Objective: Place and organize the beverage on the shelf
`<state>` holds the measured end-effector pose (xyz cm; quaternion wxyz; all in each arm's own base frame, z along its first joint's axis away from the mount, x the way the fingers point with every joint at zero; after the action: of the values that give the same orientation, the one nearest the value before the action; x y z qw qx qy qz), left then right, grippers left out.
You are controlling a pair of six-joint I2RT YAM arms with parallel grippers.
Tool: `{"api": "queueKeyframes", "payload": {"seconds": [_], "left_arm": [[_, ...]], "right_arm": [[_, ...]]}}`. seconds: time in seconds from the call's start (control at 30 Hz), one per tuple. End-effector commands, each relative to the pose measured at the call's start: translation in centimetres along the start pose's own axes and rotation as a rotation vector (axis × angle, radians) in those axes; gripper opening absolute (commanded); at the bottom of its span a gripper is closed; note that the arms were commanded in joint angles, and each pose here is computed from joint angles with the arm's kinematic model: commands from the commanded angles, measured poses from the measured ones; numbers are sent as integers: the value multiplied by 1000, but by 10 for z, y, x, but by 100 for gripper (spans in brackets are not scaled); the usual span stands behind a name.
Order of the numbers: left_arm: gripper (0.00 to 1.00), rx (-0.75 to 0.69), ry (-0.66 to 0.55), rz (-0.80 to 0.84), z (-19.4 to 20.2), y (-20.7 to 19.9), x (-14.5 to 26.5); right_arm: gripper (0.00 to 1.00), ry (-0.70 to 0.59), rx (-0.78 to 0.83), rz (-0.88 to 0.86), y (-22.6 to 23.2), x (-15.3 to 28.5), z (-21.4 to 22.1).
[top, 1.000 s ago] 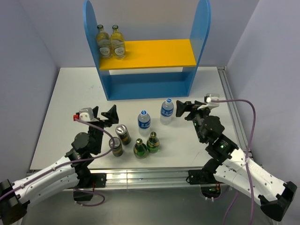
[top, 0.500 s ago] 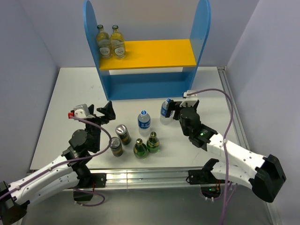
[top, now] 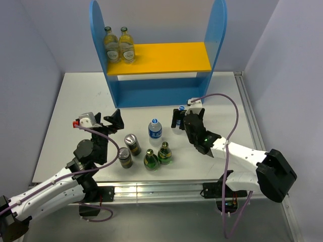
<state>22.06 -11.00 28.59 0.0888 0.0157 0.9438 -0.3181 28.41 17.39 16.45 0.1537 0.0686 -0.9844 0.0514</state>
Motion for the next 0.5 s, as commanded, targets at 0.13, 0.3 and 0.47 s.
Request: {"api": "queueKeyframes", "payload": {"seconds": [0.13,0.3,0.47], "left_arm": [[97,24,-4,23,-3,-6,0],[97,27,-4,25,-4,-6,1],[97,25,-4,27,-4,-5,1]], "right_arm": [[100,-56,-38,15,9,-14,-13],[97,-52,-14,76,9,-32,2],[62,-99,-8,149,5,-45,9]]}}
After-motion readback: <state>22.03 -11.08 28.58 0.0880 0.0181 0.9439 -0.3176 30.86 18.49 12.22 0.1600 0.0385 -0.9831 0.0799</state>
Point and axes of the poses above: each gripper's point midway between its finger pads, its own x axis back along the fingers, its own y axis along the line the jaws close on, z = x × y, the point moved 4 cm from there along x, back along the fingers, and after that the axes turned 13 degrees about x, right-handed, at the moved point
